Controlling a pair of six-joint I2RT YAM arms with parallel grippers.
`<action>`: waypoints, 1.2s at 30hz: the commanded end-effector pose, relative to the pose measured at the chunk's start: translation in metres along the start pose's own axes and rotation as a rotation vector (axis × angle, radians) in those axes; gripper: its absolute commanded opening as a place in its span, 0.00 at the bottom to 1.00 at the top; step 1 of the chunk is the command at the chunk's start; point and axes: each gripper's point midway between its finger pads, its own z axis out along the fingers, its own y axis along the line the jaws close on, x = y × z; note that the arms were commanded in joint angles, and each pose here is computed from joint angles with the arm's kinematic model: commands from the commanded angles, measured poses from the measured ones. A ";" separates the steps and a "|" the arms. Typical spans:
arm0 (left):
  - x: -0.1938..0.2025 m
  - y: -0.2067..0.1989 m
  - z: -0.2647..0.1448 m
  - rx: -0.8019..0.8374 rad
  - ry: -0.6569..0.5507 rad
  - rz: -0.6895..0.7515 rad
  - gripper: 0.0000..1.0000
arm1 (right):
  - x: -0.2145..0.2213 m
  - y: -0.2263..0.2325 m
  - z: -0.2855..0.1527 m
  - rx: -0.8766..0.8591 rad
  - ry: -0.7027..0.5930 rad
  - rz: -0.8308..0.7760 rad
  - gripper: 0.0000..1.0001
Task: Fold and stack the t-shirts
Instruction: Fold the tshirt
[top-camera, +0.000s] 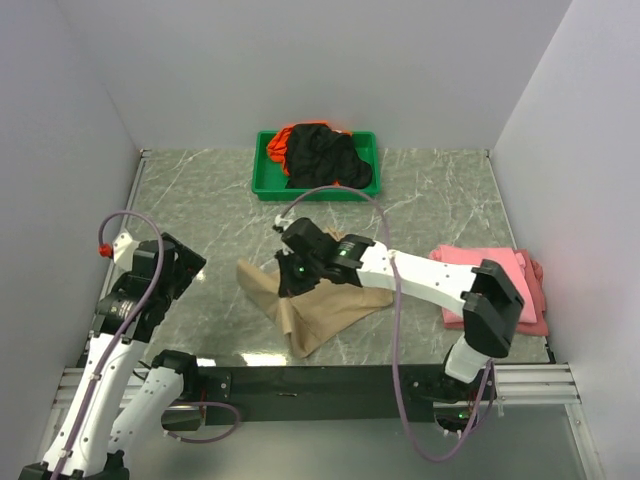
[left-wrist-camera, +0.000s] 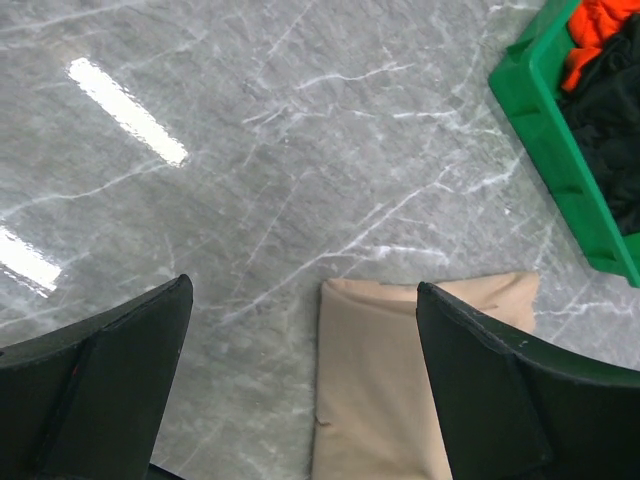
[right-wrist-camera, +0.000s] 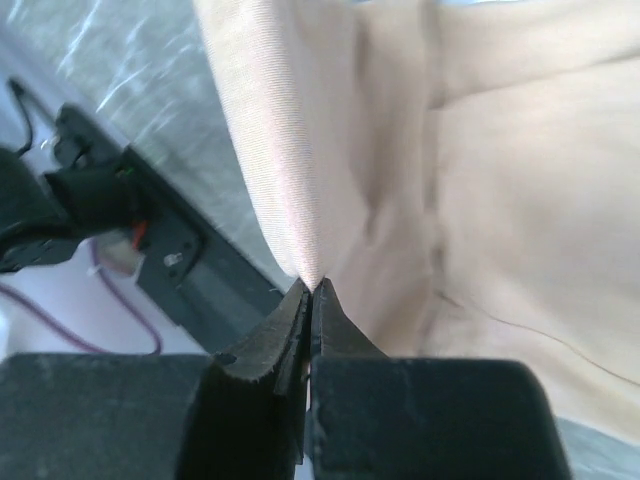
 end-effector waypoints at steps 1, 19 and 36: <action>-0.010 0.003 0.003 -0.032 -0.040 0.040 0.99 | -0.020 -0.019 -0.025 0.059 -0.105 0.015 0.00; 0.006 0.010 0.016 -0.084 0.032 0.109 0.99 | -0.043 -0.126 -0.083 0.434 -0.191 -0.018 0.00; 0.011 0.012 0.022 -0.115 0.058 0.130 0.99 | -0.054 -0.185 -0.092 0.562 -0.135 0.029 0.00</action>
